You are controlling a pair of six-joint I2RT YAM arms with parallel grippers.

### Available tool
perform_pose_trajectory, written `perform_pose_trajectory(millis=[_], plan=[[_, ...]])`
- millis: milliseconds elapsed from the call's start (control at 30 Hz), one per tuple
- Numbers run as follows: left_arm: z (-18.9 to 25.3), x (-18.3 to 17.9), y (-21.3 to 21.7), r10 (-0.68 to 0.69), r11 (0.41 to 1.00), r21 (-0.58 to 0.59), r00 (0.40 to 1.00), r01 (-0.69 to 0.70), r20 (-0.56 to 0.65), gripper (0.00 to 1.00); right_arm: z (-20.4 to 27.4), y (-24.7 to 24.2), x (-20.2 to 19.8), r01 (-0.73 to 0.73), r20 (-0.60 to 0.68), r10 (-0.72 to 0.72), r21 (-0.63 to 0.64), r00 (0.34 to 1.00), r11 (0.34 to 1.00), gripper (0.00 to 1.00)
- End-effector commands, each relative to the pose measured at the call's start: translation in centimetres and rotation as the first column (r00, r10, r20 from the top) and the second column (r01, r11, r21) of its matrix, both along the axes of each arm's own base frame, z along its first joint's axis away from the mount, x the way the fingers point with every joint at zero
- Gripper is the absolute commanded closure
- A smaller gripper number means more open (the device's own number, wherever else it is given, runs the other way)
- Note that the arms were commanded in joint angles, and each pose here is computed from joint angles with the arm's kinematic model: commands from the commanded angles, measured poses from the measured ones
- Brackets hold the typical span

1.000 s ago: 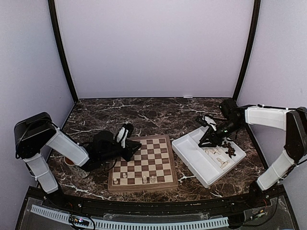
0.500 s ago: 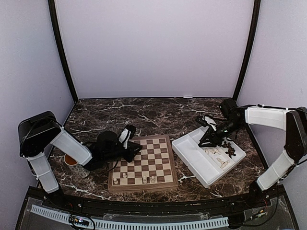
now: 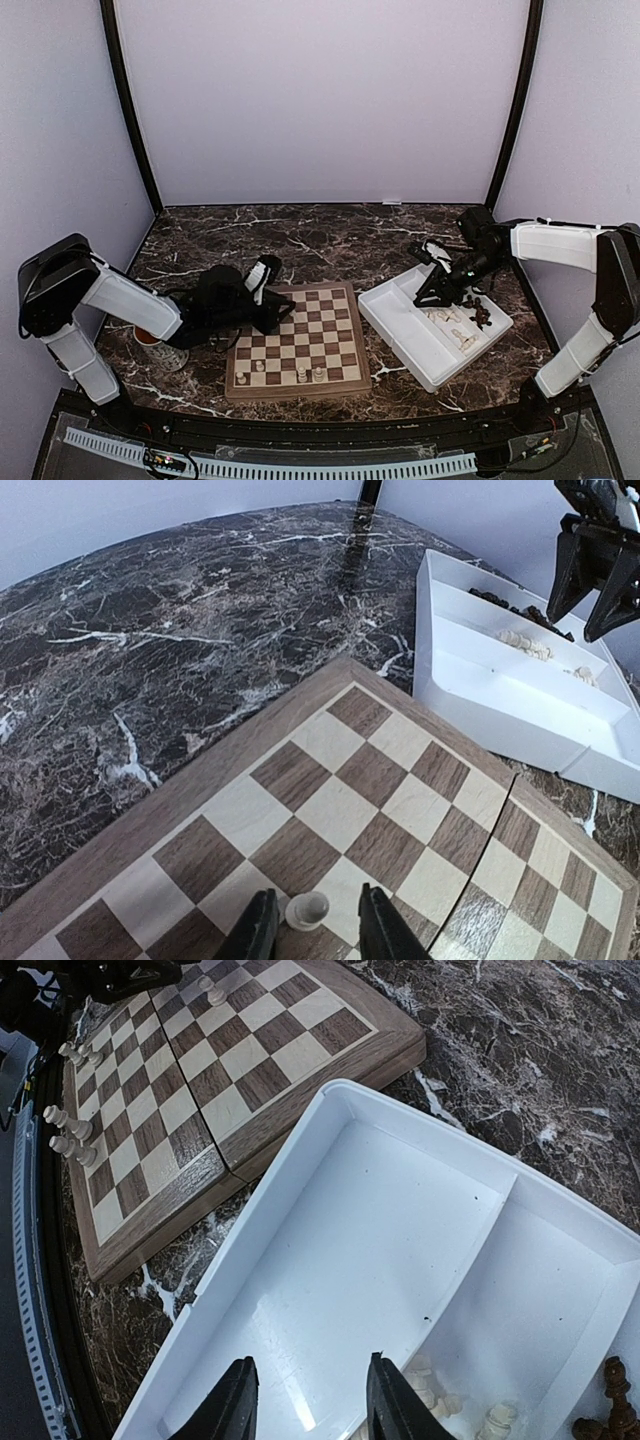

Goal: Set up the chess pieces on the board
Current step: Place the pawn on a2.

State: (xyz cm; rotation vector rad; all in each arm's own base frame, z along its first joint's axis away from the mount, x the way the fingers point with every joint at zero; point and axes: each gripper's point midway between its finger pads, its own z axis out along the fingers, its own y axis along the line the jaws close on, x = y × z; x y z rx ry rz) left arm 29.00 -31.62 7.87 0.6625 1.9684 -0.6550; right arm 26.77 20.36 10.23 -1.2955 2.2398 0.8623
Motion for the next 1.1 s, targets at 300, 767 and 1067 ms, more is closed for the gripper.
perform_pose_trajectory(millis=[300,767,1067], plan=[[-1.4,1.3,-1.9,0.111,0.964,0.265,0.929,-0.015,-0.352,0.68,0.9,0.4,0.4,-0.011,0.038,0.010,0.008,0.999,1.000,0.61],[-1.4,0.0,-0.3,0.233,0.920,0.391,0.843,-0.029,-0.485,0.72,0.9,0.4,0.4,-0.015,0.038,0.014,0.006,0.999,1.000,0.61],[-1.9,0.4,-0.5,0.240,0.913,0.408,0.842,-0.026,-0.483,0.76,1.0,0.3,0.3,-0.013,0.044,0.013,0.005,0.999,1.000,0.61]])
